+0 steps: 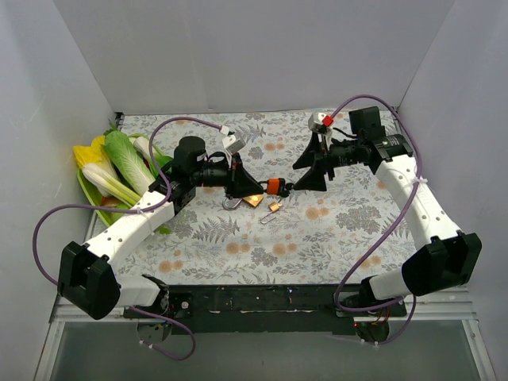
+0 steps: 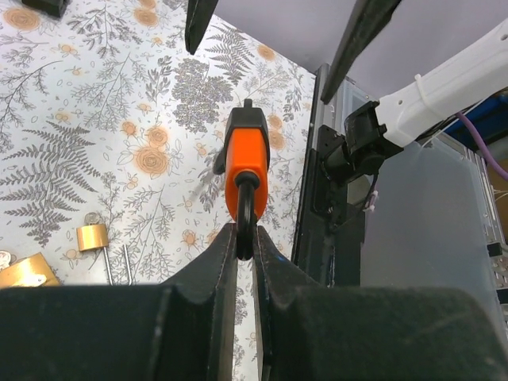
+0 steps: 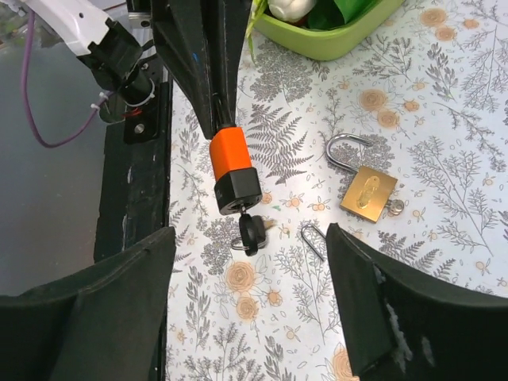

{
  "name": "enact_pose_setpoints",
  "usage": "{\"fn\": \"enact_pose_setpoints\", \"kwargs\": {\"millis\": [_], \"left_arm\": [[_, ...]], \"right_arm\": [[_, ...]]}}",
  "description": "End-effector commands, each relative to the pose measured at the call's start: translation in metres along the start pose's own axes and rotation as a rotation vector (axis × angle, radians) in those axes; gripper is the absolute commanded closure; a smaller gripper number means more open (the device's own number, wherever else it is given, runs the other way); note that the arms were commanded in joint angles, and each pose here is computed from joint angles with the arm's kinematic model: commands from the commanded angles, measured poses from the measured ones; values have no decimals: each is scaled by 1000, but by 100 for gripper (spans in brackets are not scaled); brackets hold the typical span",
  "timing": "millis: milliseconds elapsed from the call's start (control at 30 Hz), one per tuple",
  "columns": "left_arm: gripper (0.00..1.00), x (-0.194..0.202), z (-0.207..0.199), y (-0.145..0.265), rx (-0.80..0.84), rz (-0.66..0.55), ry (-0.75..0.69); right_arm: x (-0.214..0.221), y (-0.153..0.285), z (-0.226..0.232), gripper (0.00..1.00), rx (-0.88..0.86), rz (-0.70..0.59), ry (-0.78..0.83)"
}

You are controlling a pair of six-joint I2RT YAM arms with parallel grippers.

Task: Lock with the key
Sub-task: Lock the lock, then place the key at the center of the board.

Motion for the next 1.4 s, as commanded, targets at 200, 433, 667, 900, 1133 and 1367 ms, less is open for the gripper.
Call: {"fn": "enact_pose_setpoints", "kwargs": {"millis": [200,433,667,900,1133,1367], "left_arm": [[100,-31,-22,7,88,-70,-102],[100,-31,-19,4,91,-65,-75],[100,-32,-18,4,79,-83,-78],[100,-28,-3,14,13,-87,-60],[100,-34,22,26,-46,-92,-72],[100,-30,31,23,-55,-85,-35]], "right_arm": [[2,1,2,34,-43,14,17],[10,-7,-2,55,-76,40,-18],[11,-7,2,99,-81,45,-9],[21,10,5,99,-43,71,-64],[56,63,-17,99,96,84,-208],[123,173,-83,99,555,102,-443]]}}
Point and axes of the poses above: each gripper's point midway between its finger pads, its own y axis back along the fingers, its own z axis along the line the jaws close on, x = y × z, the point moved 10 cm from there along y, back along the fingers, and after that the axes turned 1 degree about -y, right-handed, at the moved point
